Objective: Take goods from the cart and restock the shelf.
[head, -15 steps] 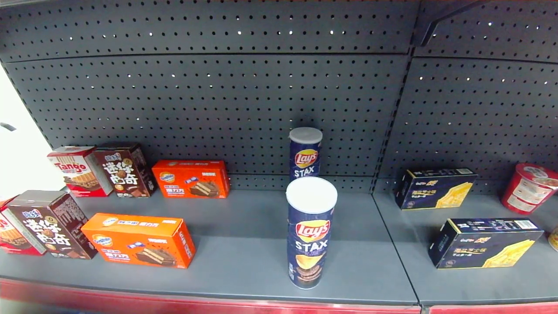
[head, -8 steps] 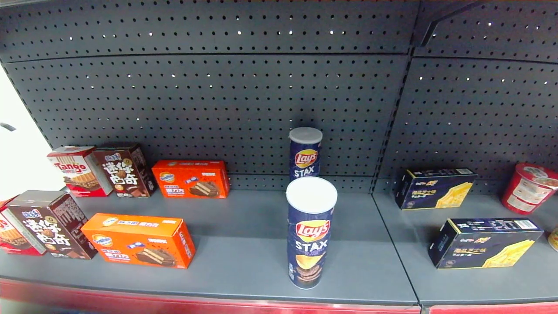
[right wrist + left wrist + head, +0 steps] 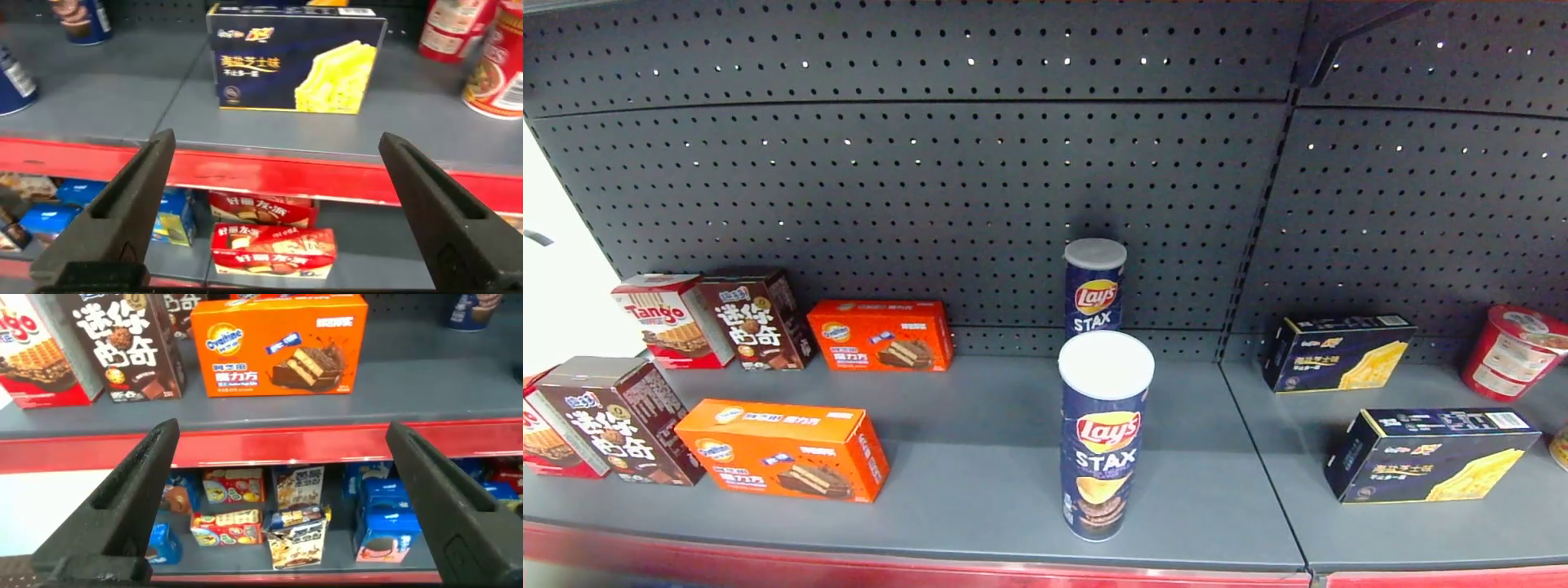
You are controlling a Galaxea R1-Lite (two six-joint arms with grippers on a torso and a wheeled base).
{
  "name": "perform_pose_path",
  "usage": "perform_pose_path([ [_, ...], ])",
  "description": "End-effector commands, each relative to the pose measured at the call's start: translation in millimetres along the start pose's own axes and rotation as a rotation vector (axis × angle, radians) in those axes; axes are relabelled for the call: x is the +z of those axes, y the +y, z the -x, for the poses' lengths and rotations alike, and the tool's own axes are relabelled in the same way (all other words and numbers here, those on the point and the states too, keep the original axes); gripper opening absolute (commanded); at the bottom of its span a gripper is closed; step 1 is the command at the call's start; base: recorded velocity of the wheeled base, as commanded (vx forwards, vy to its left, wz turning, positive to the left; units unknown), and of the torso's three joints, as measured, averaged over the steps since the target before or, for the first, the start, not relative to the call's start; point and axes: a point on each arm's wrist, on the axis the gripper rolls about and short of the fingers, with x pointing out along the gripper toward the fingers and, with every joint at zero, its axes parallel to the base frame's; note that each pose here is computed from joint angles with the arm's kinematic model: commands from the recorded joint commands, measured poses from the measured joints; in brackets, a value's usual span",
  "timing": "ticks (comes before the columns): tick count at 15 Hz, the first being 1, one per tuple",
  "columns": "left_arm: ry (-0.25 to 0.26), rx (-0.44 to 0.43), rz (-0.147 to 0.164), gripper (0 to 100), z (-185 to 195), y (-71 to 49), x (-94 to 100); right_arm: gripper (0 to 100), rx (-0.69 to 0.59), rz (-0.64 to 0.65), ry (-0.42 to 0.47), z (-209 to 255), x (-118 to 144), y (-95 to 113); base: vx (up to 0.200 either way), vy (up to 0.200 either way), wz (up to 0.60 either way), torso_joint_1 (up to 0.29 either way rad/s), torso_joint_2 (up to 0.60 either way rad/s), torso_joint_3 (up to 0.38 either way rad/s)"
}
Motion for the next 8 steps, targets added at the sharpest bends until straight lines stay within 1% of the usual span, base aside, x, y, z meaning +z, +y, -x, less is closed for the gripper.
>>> perform_pose_path([
  [1, 0.0, 0.002, -0.002, 100, 0.0, 0.0, -0.1, 100, 0.012, -0.003, -0.001, -0.1, 0.2, 0.3, 0.0, 0.0, 0.0, 0.0, 0.0, 0.0],
  [2, 0.0, 0.0, -0.007, 100, 0.0, 0.0, -0.1, 100, 0.015, 0.005, -0.001, -0.1, 0.2, 0.3, 0.0, 0.0, 0.0, 0.0, 0.0, 0.0],
  [3, 0.0, 0.0, -0.002, 100, 0.0, 0.0, -0.1, 100, 0.04, 0.005, -0.001, -0.1, 0.2, 0.9, -0.2, 0.0, 0.0, 0.007, 0.0, 0.002],
  [5, 0.0, 0.011, 0.01, 100, 0.0, 0.2, -0.1, 100, 0.052, 0.005, -0.001, -0.1, 0.2, 1.2, 0.0, 0.0, 0.0, 0.0, 0.0, 0.0],
  [8, 0.0, 0.008, 0.005, 100, 0.0, 0.1, -0.1, 100, 0.066, 0.005, 0.0, -0.1, 0.0, 1.5, 0.0, 0.0, 0.0, 0.0, 0.0, 0.0],
])
